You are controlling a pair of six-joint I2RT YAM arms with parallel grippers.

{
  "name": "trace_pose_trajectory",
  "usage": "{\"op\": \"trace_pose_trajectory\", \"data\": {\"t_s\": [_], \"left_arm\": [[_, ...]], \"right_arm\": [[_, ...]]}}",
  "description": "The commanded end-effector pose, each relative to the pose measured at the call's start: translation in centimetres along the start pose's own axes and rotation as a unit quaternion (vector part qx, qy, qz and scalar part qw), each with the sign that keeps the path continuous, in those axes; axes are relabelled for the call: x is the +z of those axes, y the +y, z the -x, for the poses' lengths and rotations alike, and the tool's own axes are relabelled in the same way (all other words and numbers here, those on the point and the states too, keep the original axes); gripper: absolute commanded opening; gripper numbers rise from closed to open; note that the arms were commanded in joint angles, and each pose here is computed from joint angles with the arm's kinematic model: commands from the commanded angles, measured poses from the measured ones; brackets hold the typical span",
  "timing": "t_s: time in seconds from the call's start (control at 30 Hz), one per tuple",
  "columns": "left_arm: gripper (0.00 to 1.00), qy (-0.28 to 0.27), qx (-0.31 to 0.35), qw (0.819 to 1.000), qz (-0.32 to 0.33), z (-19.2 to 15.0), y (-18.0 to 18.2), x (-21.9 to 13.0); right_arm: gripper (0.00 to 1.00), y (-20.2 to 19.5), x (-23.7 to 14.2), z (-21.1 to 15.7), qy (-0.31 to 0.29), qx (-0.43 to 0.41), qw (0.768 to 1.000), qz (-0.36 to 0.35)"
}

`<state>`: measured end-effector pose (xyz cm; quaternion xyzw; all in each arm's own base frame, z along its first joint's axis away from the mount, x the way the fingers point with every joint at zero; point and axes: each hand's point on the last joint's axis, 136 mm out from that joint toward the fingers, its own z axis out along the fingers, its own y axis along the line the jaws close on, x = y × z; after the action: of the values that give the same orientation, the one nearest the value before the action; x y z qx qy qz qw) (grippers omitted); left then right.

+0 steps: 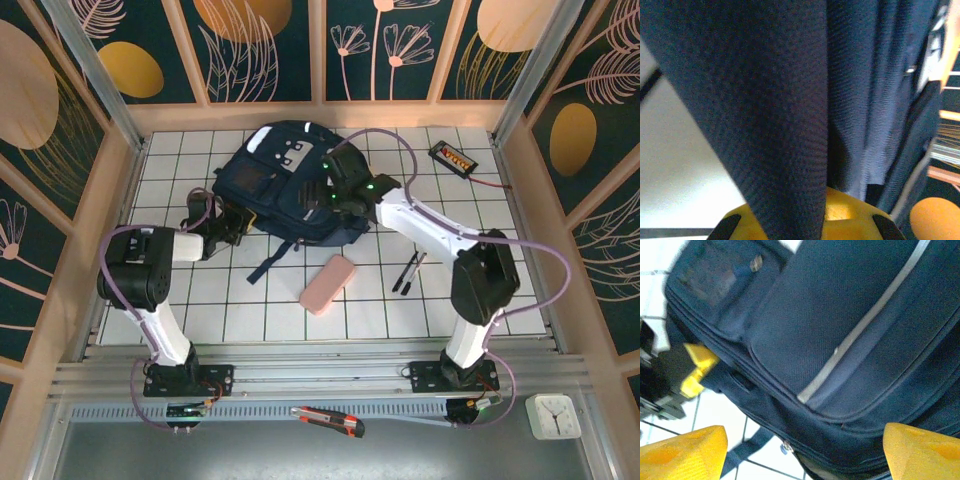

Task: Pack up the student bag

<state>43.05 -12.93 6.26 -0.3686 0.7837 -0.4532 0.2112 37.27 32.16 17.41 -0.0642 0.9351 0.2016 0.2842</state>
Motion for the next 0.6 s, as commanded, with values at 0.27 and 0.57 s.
{"op": "trace_pose_trajectory", "data": {"t_s": [0.27,0.57], "left_arm": [[0.00,-0.007,0.012,0.992,-0.129,-0.8,-11.4,-2.2],[0.00,0.004,0.016,0.991,-0.134,-2.2,-12.7,-2.4]], "right_arm": [[0.73,0.8,1.4,-8.1,0.119,0.041,0.992,-0.016],[0.64,0.3,2.3,-7.8,0.115,0.062,0.991,-0.039]]}}
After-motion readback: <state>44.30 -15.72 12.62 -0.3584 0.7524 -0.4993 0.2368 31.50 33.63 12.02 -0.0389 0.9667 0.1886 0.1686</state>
